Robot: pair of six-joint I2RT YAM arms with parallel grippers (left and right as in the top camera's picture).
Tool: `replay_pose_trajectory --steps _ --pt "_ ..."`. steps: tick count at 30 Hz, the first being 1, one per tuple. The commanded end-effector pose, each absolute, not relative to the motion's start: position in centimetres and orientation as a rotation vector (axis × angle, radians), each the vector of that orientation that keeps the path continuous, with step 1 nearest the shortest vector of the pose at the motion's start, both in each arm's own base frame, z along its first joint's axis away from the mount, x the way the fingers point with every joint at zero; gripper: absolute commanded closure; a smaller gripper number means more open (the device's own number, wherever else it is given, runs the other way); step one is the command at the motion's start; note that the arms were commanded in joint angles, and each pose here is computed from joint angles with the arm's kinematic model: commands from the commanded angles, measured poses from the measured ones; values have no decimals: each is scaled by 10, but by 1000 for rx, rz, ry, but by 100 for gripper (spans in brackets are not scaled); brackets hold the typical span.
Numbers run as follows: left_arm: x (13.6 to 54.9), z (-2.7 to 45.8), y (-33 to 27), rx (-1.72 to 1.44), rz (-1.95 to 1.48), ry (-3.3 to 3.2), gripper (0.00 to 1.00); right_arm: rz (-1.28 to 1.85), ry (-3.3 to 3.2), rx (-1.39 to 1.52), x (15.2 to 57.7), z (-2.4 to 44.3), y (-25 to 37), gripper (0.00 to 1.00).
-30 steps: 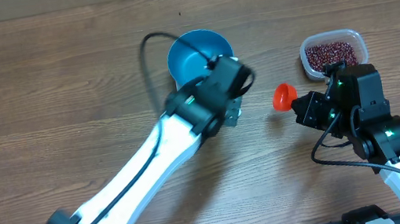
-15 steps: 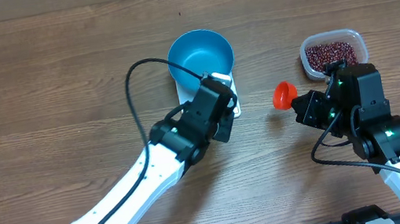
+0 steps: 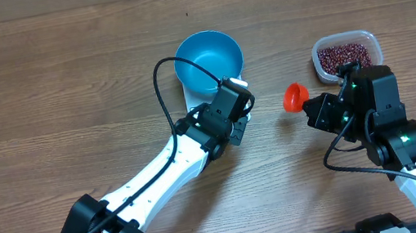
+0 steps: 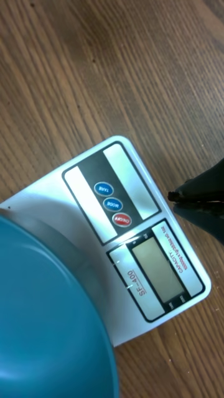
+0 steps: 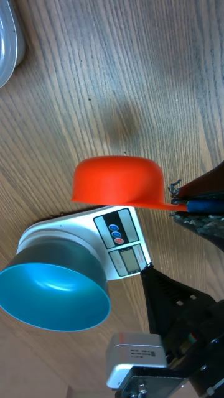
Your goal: Scoop item into bowl and weigh 150g on scale
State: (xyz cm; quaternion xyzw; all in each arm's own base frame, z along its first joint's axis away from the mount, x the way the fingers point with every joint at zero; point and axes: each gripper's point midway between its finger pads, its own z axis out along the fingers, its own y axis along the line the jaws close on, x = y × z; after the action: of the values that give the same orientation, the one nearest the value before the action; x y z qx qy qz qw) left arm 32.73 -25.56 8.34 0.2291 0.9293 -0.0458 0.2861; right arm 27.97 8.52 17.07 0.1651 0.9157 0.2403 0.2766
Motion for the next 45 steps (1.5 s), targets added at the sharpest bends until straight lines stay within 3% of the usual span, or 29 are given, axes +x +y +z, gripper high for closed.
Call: replay_pose_trajectory --steps 1,24,45 --pt "331 74 -250 630 -61 2481 96 644 2415 422 286 186 85 96" --pt "349 32 -251 610 35 2482 96 644 2410 420 288 187 86 96" --pt "367 30 -243 546 42 2463 96 632 2409 426 288 187 84 96"
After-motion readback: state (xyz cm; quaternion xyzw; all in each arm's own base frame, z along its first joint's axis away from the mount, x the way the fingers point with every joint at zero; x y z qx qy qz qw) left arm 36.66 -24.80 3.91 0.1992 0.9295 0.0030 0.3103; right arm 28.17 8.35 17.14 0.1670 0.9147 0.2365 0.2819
